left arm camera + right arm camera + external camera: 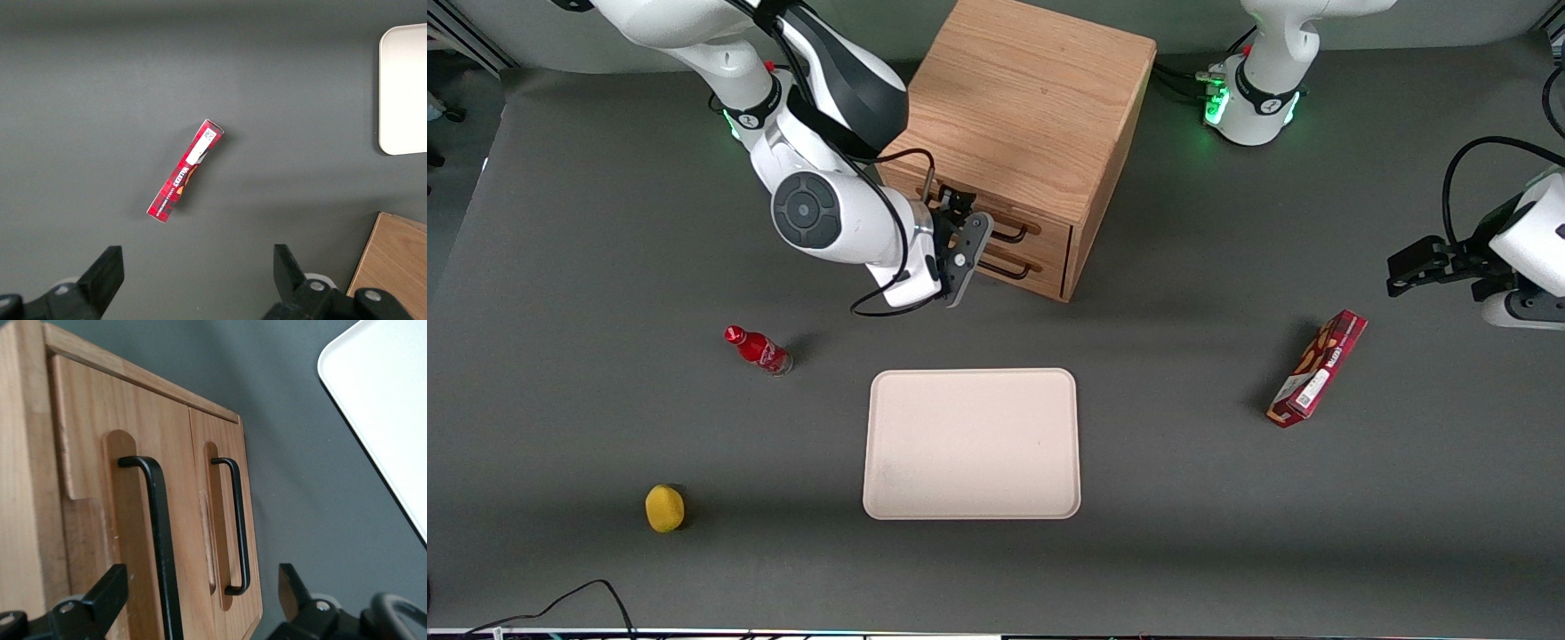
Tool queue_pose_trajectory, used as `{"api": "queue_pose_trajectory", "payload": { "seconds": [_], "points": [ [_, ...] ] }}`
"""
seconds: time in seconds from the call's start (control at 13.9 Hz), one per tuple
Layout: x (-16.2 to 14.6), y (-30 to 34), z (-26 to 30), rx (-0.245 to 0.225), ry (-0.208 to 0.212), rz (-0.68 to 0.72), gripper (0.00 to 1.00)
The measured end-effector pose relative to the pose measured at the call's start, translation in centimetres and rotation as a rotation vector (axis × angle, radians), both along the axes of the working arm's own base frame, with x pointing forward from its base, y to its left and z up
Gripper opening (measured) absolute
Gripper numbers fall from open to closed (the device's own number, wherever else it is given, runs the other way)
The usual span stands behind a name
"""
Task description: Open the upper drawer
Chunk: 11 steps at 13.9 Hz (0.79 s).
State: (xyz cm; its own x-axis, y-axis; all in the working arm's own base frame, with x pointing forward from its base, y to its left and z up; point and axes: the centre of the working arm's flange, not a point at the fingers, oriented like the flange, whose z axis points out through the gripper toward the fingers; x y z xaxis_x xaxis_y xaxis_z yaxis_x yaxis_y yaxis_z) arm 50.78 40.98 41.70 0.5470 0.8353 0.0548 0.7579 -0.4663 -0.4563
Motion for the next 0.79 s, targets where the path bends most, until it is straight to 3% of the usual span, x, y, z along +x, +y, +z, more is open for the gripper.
{"api": "queue_pose_trajectory", "payload": {
  "seconds": [0.79],
  "points": [
    [-1.1, 0.2, -3.3, -0.010, -0.008, -0.012, 1.00]
  ]
}}
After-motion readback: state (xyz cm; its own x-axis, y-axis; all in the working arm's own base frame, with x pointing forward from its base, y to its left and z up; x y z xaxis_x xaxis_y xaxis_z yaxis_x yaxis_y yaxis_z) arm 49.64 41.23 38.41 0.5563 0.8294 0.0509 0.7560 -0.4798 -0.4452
